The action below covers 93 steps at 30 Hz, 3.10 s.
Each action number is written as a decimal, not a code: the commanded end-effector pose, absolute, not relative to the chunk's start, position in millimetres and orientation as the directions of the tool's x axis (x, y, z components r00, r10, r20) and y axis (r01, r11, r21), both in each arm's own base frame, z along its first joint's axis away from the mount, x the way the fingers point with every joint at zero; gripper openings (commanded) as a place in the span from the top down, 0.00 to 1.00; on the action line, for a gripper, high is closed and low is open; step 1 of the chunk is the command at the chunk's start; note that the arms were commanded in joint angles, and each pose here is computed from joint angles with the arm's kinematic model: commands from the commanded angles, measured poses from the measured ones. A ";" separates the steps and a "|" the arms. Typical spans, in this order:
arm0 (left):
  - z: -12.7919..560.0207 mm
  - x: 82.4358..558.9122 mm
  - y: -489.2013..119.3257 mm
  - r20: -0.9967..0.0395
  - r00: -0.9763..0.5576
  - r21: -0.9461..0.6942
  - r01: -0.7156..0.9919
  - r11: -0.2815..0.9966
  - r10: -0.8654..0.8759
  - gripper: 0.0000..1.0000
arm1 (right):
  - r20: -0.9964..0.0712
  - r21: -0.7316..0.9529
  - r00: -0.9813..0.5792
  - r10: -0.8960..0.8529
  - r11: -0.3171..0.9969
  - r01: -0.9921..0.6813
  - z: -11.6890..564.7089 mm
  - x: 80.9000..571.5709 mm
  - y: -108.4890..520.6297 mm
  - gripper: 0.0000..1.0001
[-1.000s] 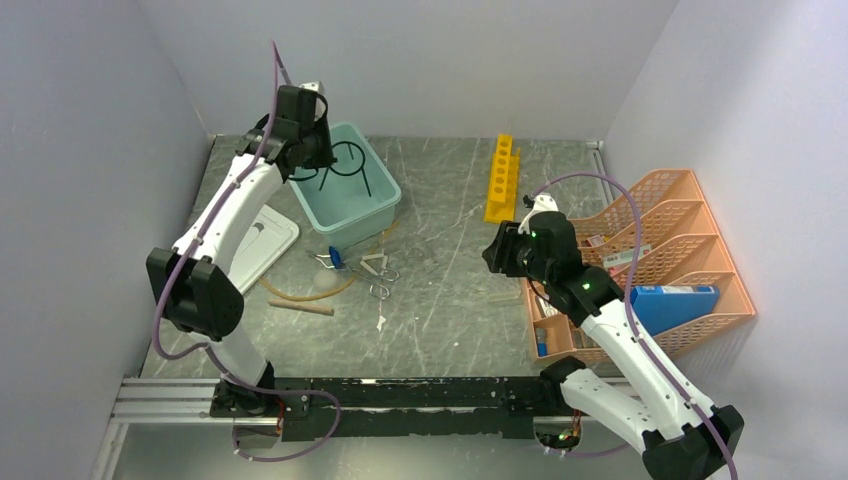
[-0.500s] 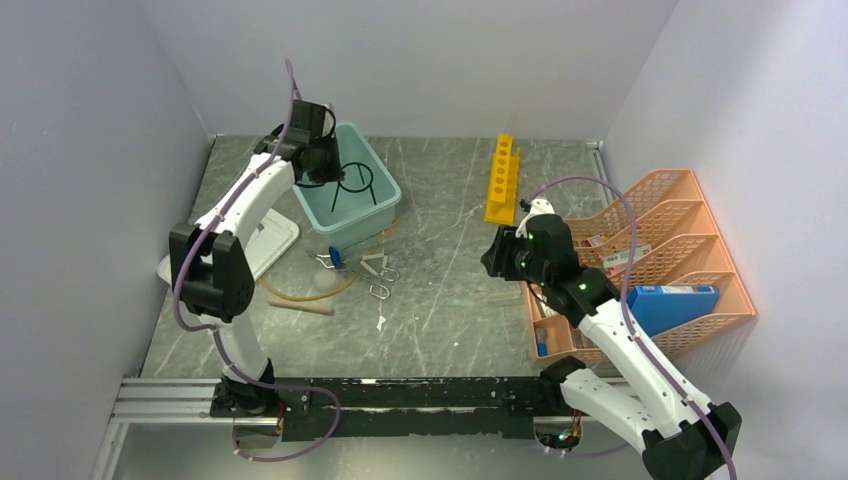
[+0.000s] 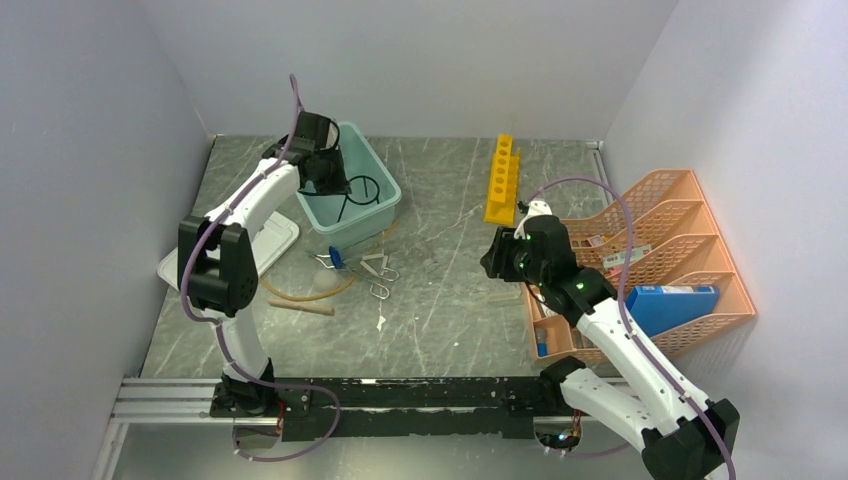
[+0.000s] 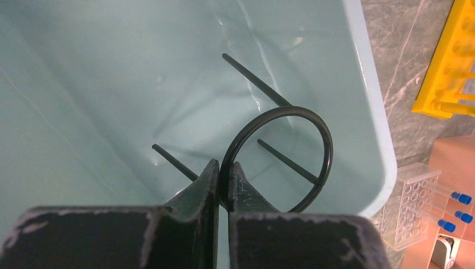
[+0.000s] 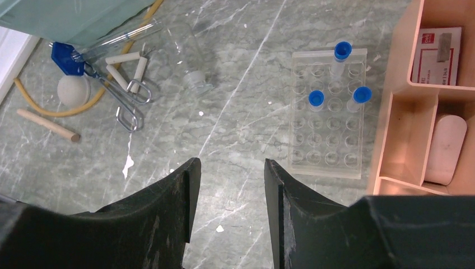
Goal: Organize the chemistry lab equipment
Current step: Place the chemistry item in the storage box, then pick up the collection bottle at the center of the board.
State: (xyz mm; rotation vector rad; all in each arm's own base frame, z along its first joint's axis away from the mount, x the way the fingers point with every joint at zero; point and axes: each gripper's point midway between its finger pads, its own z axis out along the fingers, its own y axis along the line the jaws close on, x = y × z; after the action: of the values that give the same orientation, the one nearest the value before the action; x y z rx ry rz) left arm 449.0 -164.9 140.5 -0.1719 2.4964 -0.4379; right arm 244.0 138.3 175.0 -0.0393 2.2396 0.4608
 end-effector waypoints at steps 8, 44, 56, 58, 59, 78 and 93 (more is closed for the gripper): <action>141.4 446.1 -165.9 -0.533 -0.810 -0.388 -0.021 0.921 -0.243 0.72 | -0.752 0.316 -0.646 0.131 0.932 -0.179 176.9 245.5 136.7 0.50; 301.8 315.9 -148.3 -0.818 -0.569 -0.347 0.371 0.861 -0.084 0.33 | -0.769 0.415 -0.631 0.105 0.832 -0.367 196.9 240.8 174.4 0.45; 262.4 250.1 -147.1 -0.813 -0.582 -0.356 0.472 0.807 -0.019 0.30 | -0.736 0.423 -0.676 0.044 0.810 -0.407 172.2 249.7 223.3 0.43; 252.7 242.7 -145.7 -0.809 -0.588 -0.357 0.474 0.805 -0.012 0.29 | -0.737 0.401 -0.675 0.027 0.821 -0.406 166.4 255.1 233.6 0.40; 247.5 239.5 -145.1 -0.804 -0.594 -0.357 0.475 0.805 -0.007 0.29 | -0.739 0.388 -0.673 0.022 0.831 -0.399 163.3 259.3 236.8 0.39; 207.9 227.5 -151.5 -0.766 -0.642 -0.431 0.460 0.777 -0.045 0.28 | -0.750 0.188 -0.645 -0.146 0.888 -0.420 86.7 322.9 260.6 0.22; 200.9 228.8 -152.8 -0.753 -0.656 -0.441 0.451 0.776 -0.046 0.28 | -0.757 0.150 -0.610 -0.234 0.847 -0.511 55.6 349.1 288.1 0.21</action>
State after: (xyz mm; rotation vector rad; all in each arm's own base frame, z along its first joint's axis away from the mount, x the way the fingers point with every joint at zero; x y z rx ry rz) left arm 225.7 -149.1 195.8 0.2926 2.1986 -0.7650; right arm 331.8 270.7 43.5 -0.5041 2.3130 0.4259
